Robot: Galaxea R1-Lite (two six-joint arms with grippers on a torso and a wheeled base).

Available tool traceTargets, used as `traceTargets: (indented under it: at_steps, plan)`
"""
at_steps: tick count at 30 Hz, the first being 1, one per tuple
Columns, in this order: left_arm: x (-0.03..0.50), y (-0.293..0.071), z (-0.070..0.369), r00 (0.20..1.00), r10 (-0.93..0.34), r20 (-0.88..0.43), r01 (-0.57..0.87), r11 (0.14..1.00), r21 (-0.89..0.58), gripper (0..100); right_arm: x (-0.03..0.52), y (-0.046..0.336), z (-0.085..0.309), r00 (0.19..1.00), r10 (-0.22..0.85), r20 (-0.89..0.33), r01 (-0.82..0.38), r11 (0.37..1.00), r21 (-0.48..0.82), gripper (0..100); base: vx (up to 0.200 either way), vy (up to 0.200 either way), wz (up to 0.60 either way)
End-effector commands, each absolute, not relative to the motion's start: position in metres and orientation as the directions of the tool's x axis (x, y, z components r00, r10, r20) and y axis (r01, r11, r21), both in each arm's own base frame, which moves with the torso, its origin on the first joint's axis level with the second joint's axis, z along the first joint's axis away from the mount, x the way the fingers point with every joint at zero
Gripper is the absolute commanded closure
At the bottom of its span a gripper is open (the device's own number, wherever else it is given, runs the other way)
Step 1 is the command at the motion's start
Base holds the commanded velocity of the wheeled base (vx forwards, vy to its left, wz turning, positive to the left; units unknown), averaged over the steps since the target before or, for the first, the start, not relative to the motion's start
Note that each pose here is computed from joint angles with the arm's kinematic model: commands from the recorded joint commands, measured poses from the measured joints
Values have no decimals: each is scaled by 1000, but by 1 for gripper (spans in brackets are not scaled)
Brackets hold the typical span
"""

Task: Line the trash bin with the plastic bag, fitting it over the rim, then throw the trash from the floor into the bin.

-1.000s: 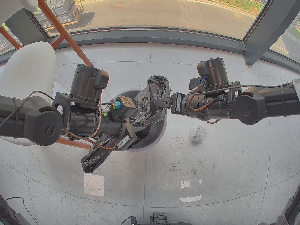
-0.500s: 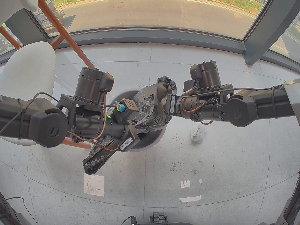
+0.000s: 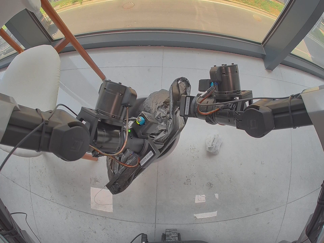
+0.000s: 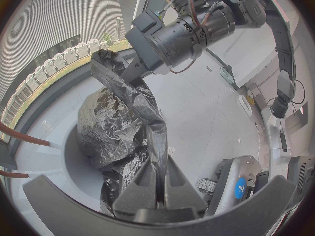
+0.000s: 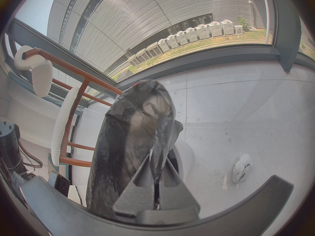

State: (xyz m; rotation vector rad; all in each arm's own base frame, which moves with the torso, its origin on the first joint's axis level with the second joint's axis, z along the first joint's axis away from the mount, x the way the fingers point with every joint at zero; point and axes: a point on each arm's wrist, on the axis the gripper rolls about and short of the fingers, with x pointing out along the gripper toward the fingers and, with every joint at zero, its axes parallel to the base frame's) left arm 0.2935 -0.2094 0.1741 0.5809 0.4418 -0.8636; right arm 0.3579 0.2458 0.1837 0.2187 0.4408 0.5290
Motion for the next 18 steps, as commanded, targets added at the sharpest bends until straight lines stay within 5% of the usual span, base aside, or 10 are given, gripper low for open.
traceTargets:
  at_steps: [1, 4, 5, 18]
  plan:
    - [304, -217, 160, 572, -568, -593, 809, 512, 290, 100, 365, 239, 175, 779, 510, -366, -417, 856, 305, 100, 0, 0, 0]
    - [309, -218, 157, 595, -564, -573, 793, 528, 303, 100, 368, 236, 174, 782, 502, -368, -409, 860, 304, 100, 0, 0, 0]
    - [308, -218, 156, 597, -560, -574, 791, 530, 305, 0, 368, 235, 174, 784, 500, -368, -406, 862, 305, 100, 0, 0, 0]
    - [318, -211, 168, 658, -531, -534, 726, 637, 260, 0, 366, 220, 158, 769, 473, -429, -374, 878, 299, 100, 0, 0, 0]
